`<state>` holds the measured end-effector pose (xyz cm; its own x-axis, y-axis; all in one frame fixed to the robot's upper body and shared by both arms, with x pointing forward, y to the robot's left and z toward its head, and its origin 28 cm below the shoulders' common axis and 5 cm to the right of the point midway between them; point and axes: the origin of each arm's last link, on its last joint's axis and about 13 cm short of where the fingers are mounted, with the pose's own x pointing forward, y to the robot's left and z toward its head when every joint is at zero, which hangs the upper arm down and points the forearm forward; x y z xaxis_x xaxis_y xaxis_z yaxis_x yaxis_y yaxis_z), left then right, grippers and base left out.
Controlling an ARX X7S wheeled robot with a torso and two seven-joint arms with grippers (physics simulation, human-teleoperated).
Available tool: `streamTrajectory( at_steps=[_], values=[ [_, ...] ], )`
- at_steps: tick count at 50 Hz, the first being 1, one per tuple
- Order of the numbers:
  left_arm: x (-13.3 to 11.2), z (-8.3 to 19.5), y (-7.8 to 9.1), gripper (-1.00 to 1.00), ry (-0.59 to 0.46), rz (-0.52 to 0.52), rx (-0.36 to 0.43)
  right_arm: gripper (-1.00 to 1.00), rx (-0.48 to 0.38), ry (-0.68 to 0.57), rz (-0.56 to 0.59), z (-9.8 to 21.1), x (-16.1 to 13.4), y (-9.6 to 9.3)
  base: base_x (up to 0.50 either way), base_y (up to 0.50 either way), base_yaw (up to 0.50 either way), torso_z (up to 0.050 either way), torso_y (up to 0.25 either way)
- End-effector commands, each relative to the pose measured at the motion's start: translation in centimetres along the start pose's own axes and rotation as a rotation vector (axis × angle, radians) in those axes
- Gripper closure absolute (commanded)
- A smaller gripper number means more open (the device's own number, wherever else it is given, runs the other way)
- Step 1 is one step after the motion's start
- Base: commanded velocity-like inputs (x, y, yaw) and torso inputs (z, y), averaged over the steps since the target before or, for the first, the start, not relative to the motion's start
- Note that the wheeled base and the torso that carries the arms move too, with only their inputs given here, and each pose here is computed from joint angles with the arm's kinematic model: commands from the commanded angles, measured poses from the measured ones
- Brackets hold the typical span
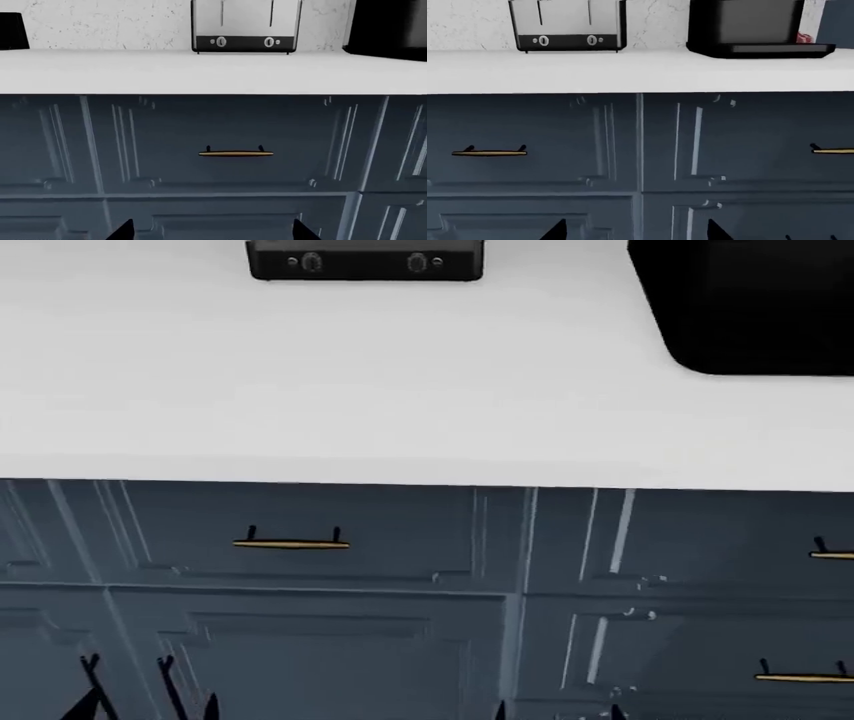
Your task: Open the right drawer.
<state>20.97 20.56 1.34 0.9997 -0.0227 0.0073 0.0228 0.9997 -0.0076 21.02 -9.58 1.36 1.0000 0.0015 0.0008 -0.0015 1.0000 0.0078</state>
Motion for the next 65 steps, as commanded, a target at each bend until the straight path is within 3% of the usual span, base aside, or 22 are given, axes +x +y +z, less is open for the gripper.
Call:
streamTrajectory(
  at_steps=[1,45,65],
  values=[
    [-0.03,-0.04,-0.07,-1.0,-0.003,-0.01,-0.006,-1.0,-0.003,0.007,-0.002,-0.12,-0.04,-0.1,-0.09,-0.5,0.0,0.0,0.0],
    [-0.16,0.12,-0.2,-1.0,-0.004,-0.015,-0.003,-1.0,0.001,0.006,-0.004,-0.22,0.04,-0.13,-0.07,-0.5,0.0,0.0,0.0],
    [-0.27,0.24,-0.21,-1.0,-0.037,-0.03,0.007,-1.0,-0.008,0.008,-0.001,0.09,-0.09,-0.05,0.0,-0.02,0.0,0.0,0.0]
  ],
)
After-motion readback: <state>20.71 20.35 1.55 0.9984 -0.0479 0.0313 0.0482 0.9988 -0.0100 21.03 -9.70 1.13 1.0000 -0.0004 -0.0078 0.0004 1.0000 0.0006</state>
